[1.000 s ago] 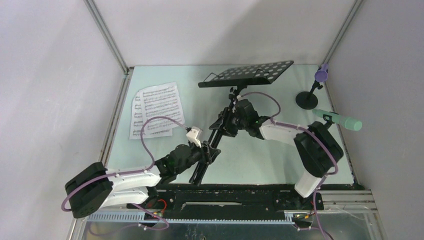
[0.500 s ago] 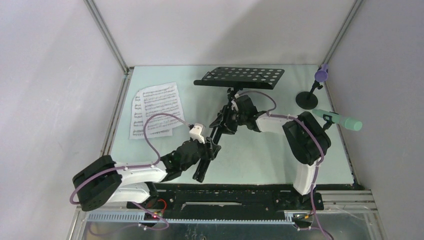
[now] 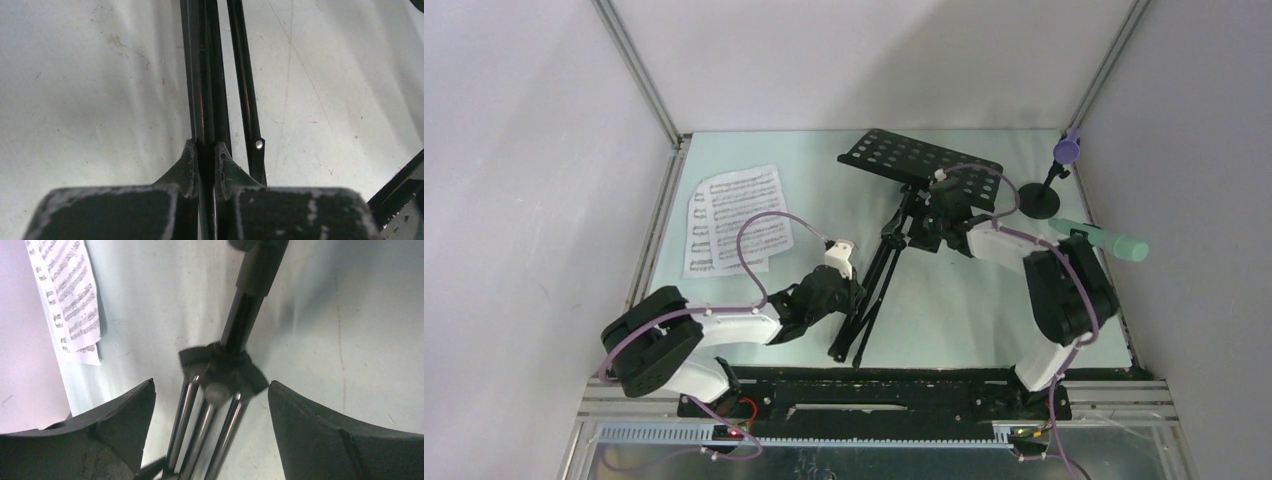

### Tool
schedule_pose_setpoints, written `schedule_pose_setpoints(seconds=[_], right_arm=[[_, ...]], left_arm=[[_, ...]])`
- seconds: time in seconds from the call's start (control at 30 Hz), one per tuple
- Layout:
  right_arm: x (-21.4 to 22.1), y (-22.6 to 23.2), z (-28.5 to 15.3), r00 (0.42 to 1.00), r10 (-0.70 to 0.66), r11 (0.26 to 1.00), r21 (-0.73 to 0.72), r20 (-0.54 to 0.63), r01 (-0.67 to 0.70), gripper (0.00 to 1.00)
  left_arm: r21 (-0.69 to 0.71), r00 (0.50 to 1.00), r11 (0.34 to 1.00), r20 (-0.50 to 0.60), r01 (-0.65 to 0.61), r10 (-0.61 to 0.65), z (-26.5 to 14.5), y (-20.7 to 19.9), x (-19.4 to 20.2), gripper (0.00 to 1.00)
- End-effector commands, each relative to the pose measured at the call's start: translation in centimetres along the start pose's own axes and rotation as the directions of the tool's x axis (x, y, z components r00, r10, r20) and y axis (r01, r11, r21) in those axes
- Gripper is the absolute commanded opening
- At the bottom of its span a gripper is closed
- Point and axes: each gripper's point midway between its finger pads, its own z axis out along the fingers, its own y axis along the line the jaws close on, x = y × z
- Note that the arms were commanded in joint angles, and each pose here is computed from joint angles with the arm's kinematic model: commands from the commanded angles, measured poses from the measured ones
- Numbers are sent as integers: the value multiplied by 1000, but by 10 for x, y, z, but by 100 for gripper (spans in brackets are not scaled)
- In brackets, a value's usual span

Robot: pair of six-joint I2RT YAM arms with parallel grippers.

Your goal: Pack up the instrument practice props

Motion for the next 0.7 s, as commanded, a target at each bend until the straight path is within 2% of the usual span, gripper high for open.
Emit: schedule_pose_setpoints(seconds=[0.0, 0.13, 0.3, 0.4, 0.47, 0.57, 0.6, 0.67], right_arm=[[-17, 15, -39, 989, -87, 996, 3, 118, 87, 90], [-5, 24, -66, 978, -159, 987, 15, 138, 159, 90], [6, 28, -98, 960, -224, 975, 49, 170, 219, 90], [14, 23, -108, 963, -207, 978, 64, 173, 199, 90], [21, 20, -108, 969, -184, 982, 62, 164, 177, 90], [35, 21, -100, 976, -167, 986, 50, 142, 161, 90], [39, 22, -96, 977, -165, 986, 50, 136, 160, 90], [48, 27, -88, 978, -162, 986, 55, 129, 156, 90]], left_arm=[[67, 998, 997, 59, 33, -37, 13, -10, -36, 0], [87, 998, 996, 46, 32, -36, 19, -9, -40, 1], [102, 998, 995, 69, 3, -10, 14, -11, -51, 18], [110, 996, 994, 83, -19, 10, 10, -15, -60, 34], [113, 995, 993, 93, -32, 22, 6, -18, -67, 50], [128, 993, 990, 108, -60, 46, -4, -20, -74, 92], [132, 992, 989, 118, -65, 50, -10, -21, -78, 98], [116, 988, 991, 146, -67, 50, -21, -18, -86, 100]])
